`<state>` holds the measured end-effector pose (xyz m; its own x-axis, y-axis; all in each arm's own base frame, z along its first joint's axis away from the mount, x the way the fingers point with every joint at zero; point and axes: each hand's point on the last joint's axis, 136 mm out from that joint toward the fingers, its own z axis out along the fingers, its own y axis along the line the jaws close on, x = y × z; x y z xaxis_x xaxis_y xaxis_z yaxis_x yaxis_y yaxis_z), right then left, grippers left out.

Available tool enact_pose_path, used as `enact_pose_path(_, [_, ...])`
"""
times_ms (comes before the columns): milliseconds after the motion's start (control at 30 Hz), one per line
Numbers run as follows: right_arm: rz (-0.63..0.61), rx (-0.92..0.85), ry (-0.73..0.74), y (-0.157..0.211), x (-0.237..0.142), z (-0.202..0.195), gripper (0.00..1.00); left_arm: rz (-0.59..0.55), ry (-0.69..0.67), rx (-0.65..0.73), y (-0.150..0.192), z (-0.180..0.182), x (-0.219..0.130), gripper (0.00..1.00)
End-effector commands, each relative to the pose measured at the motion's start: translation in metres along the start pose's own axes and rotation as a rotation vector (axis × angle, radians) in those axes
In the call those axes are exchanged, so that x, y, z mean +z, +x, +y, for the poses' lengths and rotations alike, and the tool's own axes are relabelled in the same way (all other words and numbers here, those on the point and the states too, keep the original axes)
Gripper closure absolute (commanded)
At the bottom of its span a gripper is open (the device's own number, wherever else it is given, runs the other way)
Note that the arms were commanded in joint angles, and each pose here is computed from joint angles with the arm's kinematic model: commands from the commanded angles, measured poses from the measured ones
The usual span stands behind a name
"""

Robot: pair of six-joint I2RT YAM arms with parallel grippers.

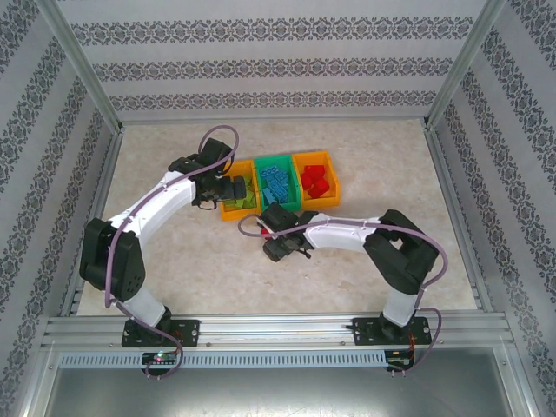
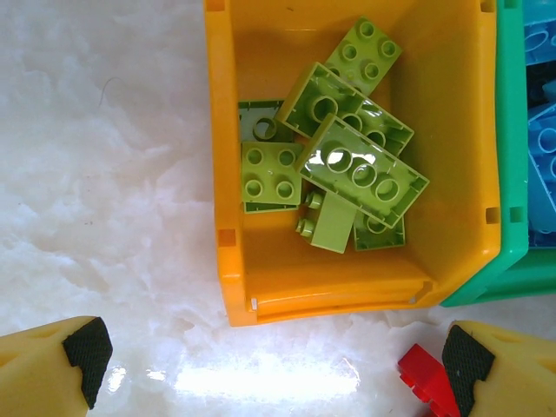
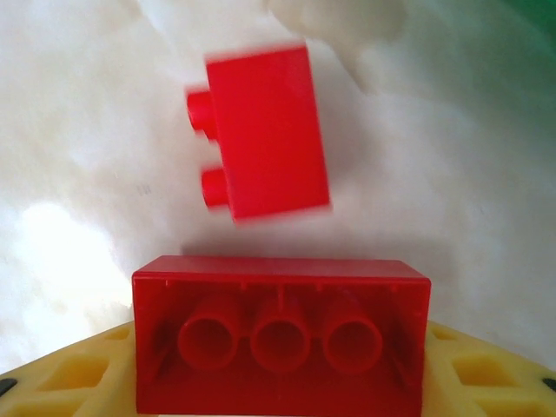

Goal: Sort the legos into containers by color

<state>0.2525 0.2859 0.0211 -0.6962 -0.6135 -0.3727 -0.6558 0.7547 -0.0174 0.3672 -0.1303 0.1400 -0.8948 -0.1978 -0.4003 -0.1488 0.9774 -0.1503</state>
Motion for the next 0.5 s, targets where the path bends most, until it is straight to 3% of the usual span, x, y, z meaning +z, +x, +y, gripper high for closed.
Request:
enact_pose_path(0, [-0.019,-0.006,0.05,0.01,-0.024,-0.014,0.45,-0.024,-0.024,-0.015,-0.002,0.009,-0.007,0.01])
enact_pose_path(267, [-0.153,0.196,0.091,-0.011,-0.076,-0.084,0.44,-0.008,0.023,0.026,0.012,0.005,-0.003,0.0])
enact_pose_path(467, [-0.161,0.442,0.082,-0.051,-0.094,-0.159,0.45,0.006,0.132,0.181,0.044,-0.03,-0.001,0.0])
